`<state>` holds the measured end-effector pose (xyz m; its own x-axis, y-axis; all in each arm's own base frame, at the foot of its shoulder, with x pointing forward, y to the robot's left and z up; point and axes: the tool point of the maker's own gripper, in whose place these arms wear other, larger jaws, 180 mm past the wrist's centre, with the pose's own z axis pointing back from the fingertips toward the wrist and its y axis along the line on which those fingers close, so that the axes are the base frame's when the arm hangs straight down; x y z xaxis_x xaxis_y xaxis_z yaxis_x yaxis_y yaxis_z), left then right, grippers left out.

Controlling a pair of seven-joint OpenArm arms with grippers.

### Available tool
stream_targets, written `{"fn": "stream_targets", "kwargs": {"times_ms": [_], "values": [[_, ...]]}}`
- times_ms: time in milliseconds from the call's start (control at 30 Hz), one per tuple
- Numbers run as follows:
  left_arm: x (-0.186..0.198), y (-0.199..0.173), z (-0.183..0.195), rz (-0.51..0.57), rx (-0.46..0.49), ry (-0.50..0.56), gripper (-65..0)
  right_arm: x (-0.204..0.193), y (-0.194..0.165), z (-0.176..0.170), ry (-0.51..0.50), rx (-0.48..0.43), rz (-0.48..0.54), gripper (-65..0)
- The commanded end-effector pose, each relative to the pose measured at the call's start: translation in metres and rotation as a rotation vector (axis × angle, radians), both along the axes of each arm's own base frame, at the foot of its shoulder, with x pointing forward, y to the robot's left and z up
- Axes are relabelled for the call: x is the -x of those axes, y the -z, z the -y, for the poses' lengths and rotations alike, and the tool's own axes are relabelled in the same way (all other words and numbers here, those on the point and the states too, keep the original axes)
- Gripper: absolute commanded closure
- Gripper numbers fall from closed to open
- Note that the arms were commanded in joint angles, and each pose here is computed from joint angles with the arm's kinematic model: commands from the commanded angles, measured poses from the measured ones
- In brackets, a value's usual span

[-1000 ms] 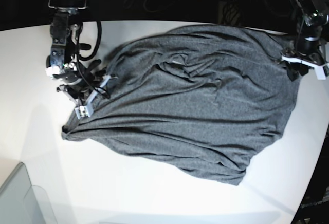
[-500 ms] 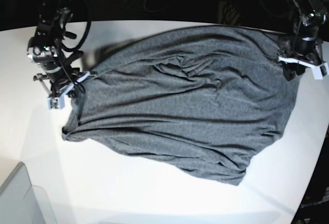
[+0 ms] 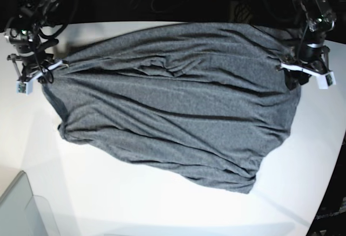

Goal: Layout the t-shirt on the table in an organized manner, then fold the t-shirt properly
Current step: 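Pull the held edges apart with both grippers to spread the shirt, then release the left gripper and reach it into the shirt's middle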

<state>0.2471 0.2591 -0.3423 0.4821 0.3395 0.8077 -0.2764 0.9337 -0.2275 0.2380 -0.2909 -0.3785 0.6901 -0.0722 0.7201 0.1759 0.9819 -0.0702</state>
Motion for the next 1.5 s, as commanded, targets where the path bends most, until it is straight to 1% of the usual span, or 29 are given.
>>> {"fn": "stream_targets", "kwargs": {"times_ms": [0, 100, 233, 367, 433, 533, 600, 667, 767, 800, 900, 967, 1100, 1267, 1333, 1400, 1467], "values": [[-0.006, -0.011, 0.001, 0.042, -0.013, 0.011, -23.1, -0.009, -0.013, 0.004, -0.019, 0.021, 0.047, 0.0], [-0.009, -0.01, 0.009, 0.04, -0.009, 0.037, -23.1, -0.012, -0.005, 0.008, -0.012, 0.008, 0.032, 0.0], [-0.008, -0.008, 0.011, 0.034, -0.007, 0.044, -23.3, -0.008, 0.015, 0.013, -0.006, -0.021, -0.02, 0.0], [-0.007, -0.008, 0.01, 0.031, -0.011, 0.042, -23.4, -0.008, 0.015, 0.019, -0.01, -0.012, -0.026, -0.8], [-0.007, -0.007, 0.009, 0.03, -0.011, 0.041, -23.4, -0.007, 0.015, 0.019, -0.012, -0.011, -0.028, -6.5], [-0.008, -0.008, 0.01, 0.033, -0.011, 0.042, -23.4, -0.005, 0.016, 0.018, -0.014, -0.011, -0.03, -19.8], [-0.01, -0.011, 0.009, 0.04, -0.014, 0.042, -23.5, -0.004, 0.016, 0.018, -0.012, -0.012, -0.031, -26.5], [-0.019, -0.02, 0.005, 0.063, -0.036, 0.057, -23.5, -0.001, 0.008, 0.027, 0.017, 0.003, -0.013, -29.1], [-0.03, -0.029, 0.002, 0.079, -0.048, 0.069, -24.3, 0.003, -0.008, 0.037, 0.075, 0.019, 0.036, -29.1], [-0.034, -0.03, 0.002, 0.077, -0.047, 0.073, -26.7, 0.002, -0.014, 0.036, 0.064, 0.03, 0.048, -29.1], [-0.047, -0.037, 0.002, 0.069, -0.039, 0.08, -37.2, -0.006, -0.026, 0.027, 0.009, 0.054, 0.075, -29.1], [-0.054, -0.039, 0.006, 0.064, -0.03, 0.091, -41.4, -0.012, -0.027, 0.018, -0.022, 0.052, 0.079, -29.1], [-0.075, -0.036, 0.002, 0.071, 0.006, 0.077, -41.6, -0.023, -0.021, -0.007, -0.104, 0.035, 0.067, -29.1], [-0.112, -0.017, -0.003, 0.048, 0.098, 0.047, -41.6, -0.035, -0.014, -0.047, -0.207, 0.001, 0.059, -29.1], [-0.128, -0.01, 0.006, 0.033, 0.13, 0.063, -41.7, -0.039, -0.013, -0.06, -0.243, -0.008, 0.06, -29.1], [-0.144, -0.002, 0.017, -0.01, 0.1, 0.119, -41.7, -0.043, -0.012, -0.074, -0.285, -0.016, 0.061, -29.1], [-0.161, 0.007, 0.039, -0.058, 0.038, 0.197, -41.7, -0.046, -0.011, -0.085, -0.315, -0.023, 0.06, -29.1]]}}
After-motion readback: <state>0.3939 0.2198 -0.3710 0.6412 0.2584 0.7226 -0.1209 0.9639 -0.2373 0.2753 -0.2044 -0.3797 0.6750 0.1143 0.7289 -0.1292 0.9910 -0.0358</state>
